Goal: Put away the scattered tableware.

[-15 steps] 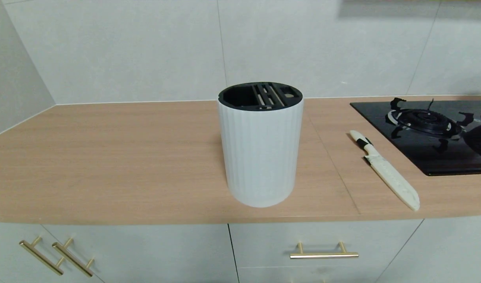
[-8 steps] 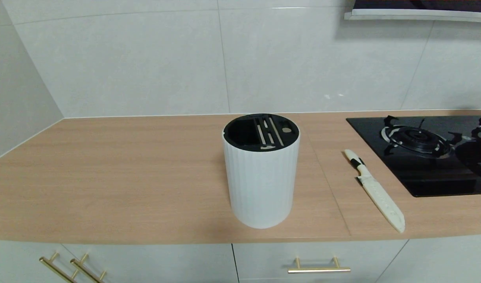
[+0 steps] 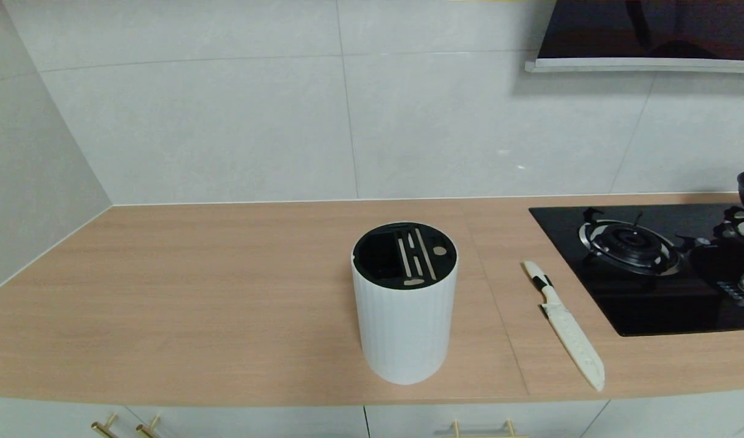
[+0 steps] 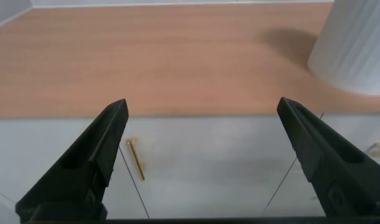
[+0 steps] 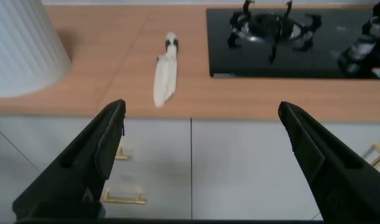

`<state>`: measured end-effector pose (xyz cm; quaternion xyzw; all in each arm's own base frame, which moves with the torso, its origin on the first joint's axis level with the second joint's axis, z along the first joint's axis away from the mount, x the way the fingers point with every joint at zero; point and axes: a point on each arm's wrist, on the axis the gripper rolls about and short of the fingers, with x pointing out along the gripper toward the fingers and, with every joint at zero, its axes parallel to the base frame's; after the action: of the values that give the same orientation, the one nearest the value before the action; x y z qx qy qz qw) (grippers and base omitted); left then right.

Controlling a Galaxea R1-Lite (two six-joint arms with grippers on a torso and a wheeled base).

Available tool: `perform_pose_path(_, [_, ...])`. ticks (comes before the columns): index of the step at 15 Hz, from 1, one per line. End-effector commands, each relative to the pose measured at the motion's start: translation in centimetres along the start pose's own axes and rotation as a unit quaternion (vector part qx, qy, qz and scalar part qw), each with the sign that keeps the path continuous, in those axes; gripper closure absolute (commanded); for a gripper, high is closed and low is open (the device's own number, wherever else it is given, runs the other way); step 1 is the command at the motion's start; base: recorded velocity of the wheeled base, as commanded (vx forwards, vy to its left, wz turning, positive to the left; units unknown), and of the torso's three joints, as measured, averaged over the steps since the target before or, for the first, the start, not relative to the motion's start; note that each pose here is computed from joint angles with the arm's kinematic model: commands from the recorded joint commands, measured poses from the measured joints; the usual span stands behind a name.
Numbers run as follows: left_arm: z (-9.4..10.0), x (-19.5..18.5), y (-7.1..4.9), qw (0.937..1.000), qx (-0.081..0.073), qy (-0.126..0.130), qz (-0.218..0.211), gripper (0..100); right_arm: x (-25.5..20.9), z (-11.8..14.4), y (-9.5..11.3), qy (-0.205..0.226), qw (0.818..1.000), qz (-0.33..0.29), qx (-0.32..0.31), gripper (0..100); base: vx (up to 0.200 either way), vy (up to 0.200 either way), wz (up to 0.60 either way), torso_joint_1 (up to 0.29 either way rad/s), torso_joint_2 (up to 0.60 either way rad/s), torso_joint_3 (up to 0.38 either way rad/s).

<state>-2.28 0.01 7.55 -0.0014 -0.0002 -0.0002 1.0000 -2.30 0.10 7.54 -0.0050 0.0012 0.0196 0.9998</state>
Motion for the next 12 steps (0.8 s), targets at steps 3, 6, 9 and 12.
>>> perform_pose_path(3, [0.01,0.00,0.00,1.0000,0.000,-0.001,0.000,0,0.01,0.01,0.00,0.000,1.000,0.000,0.000,0,0.000,0.000,0.00,0.285,-0.61,-0.316])
perform_pose_path(6, [0.01,0.00,0.00,1.0000,0.000,-0.001,0.000,0,0.01,-0.01,0.00,0.001,1.000,0.000,0.000,0,0.000,0.000,0.00,0.230,-0.47,-0.243])
perform_pose_path(9, [0.01,0.00,0.00,1.0000,0.000,-0.001,0.000,0,0.01,0.01,0.00,0.000,1.000,0.000,0.000,0,0.000,0.000,0.00,0.185,-0.38,-0.196])
perform_pose_path(12, [0.01,0.00,0.00,1.0000,0.000,-0.001,0.000,0,0.01,-0.01,0.00,0.001,1.000,0.000,0.000,0,0.000,0.000,0.00,0.071,-0.14,-0.075])
